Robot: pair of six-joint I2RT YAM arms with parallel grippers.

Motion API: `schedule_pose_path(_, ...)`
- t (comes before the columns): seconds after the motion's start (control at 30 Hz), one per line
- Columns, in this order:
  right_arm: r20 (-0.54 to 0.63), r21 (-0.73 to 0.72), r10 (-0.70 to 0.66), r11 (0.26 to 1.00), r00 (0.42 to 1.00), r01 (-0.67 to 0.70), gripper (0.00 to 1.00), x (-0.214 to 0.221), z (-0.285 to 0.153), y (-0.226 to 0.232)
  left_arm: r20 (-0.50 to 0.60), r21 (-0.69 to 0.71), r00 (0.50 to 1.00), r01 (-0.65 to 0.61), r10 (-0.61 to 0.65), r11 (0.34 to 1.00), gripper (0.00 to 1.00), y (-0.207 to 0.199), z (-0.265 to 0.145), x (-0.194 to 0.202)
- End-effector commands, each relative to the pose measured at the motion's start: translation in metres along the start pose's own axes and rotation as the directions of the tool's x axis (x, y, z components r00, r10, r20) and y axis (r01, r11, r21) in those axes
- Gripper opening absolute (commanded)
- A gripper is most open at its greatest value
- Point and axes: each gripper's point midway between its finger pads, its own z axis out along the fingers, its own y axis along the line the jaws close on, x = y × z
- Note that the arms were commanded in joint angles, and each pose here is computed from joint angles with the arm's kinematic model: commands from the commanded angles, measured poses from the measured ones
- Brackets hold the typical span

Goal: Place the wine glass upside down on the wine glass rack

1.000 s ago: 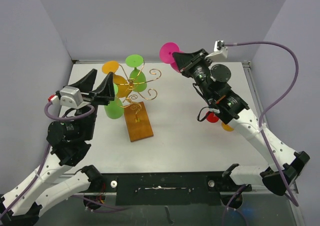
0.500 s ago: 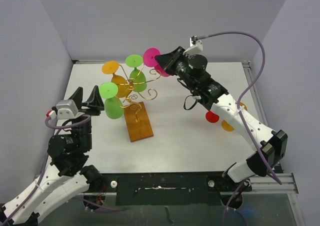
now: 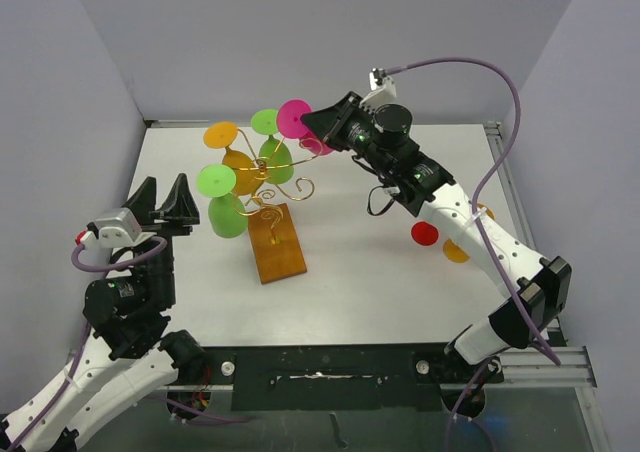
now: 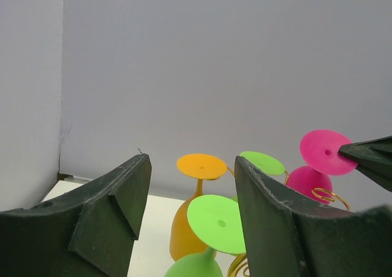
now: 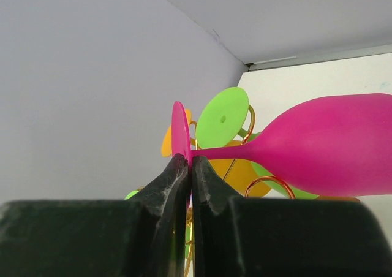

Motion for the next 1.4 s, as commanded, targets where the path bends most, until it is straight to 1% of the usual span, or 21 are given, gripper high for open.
schedule_pose_path(0.0,-0.01,-0.101,-0.011,0.995,1.0,0.01,0.0,-0.01,-0.005,0.031,0.03,0.012,0.999,0.033,-0.033,0.999,0.56,-0.002,0.001,-0.011)
schedule_pose_path(0.2,-0.056,-0.121,-0.024,0.993,0.998,0.017,0.0,-0.001,-0.003,0.034,0.025,0.01,0.999,0.03,-0.03,0.999,0.56,-0.002,0.001,-0.008)
schedule_pose_path(0.47,-0.112,-0.098,-0.032,0.995,0.993,0.021,0.0,0.013,0.0,0.031,0.026,0.003,0.999,0.03,-0.03,1.0,0.56,-0.001,0.001,-0.007)
schedule_pose_path(0.87,-0.174,-0.068,-0.027,0.998,0.984,0.015,0.0,0.024,-0.013,0.037,0.03,-0.004,0.999,0.032,-0.032,0.999,0.56,0.0,0.001,-0.008)
schedule_pose_path(1.07,-0.162,-0.069,-0.017,0.998,0.987,0.006,0.0,0.023,-0.025,0.04,0.034,-0.006,0.999,0.039,-0.039,0.999,0.56,0.001,0.001,-0.009)
schedule_pose_path(1.37,-0.129,-0.045,-0.008,0.999,0.992,0.002,0.0,0.02,-0.041,0.033,0.04,-0.004,0.998,0.055,-0.055,0.998,0.56,0.0,0.001,-0.011)
